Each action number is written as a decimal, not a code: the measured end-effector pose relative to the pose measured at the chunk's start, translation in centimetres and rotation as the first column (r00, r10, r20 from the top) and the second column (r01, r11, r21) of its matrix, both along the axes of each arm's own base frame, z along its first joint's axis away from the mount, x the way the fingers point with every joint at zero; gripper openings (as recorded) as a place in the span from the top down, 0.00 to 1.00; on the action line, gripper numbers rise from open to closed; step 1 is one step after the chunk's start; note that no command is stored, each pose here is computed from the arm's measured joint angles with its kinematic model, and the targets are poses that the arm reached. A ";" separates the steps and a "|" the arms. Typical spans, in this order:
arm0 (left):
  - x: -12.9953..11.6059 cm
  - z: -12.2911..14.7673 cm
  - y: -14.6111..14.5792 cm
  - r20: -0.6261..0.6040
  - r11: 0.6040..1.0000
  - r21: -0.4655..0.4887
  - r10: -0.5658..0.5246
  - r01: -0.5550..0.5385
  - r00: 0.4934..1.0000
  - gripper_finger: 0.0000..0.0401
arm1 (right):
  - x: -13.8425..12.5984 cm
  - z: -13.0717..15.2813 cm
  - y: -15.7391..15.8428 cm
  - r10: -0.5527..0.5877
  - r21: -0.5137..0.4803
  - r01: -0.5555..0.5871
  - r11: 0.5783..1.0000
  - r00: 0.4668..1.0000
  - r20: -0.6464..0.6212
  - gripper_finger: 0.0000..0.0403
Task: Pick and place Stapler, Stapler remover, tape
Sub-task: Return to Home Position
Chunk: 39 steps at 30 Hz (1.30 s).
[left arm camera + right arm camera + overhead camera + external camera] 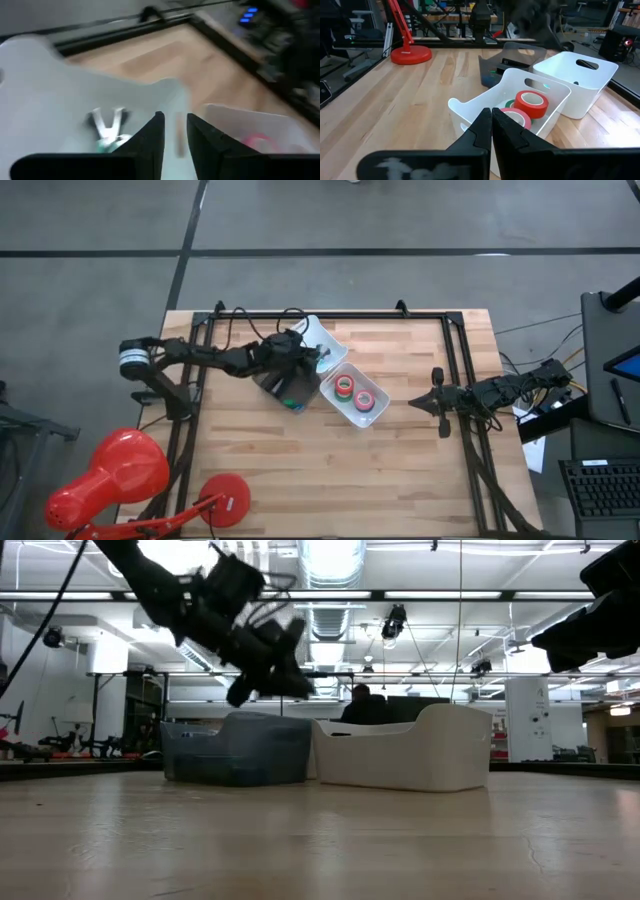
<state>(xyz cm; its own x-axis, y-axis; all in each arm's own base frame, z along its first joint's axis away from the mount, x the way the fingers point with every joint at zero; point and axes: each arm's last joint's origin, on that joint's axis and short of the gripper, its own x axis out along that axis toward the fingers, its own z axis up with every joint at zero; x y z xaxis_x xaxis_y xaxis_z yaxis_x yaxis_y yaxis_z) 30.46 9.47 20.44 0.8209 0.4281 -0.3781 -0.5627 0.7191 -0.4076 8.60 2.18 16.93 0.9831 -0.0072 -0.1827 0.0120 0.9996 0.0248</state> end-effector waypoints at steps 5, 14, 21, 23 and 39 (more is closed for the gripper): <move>-1.0 2.4 -2.8 0.034 0.985 0.109 -0.136 0.131 0.990 0.90 | 0.0 0.0 0.0 0.000 0.000 0.000 1.000 1.000 0.000 0.98; -5.9 3.3 -12.0 -0.017 0.864 0.354 -0.377 0.358 0.926 0.99 | 0.0 0.0 0.0 -0.001 0.000 0.001 1.000 1.000 0.000 0.98; -11.1 2.4 -13.9 0.078 0.827 0.412 -0.450 0.383 0.890 0.98 | 0.0 0.0 0.0 0.000 0.000 0.000 1.000 1.000 0.000 0.98; -12.3 1.7 -13.5 0.122 0.835 0.414 -0.446 0.363 0.887 0.98 | 0.0 0.0 0.0 0.000 0.000 0.000 1.000 1.000 0.000 0.98; -19.5 -0.7 -11.2 0.346 0.734 0.578 -0.616 0.357 0.707 0.96 | 0.0 0.0 0.0 0.000 0.000 0.000 1.000 1.000 0.000 0.98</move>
<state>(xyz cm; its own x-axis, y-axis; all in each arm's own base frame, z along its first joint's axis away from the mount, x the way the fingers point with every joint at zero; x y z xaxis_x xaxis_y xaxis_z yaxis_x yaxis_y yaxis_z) 10.98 -1.77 19.78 0.9641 -0.0838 0.2520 0.1072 0.9910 -0.0802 8.60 2.18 16.93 0.9831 -0.0072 -0.1827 0.0120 0.9996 0.0248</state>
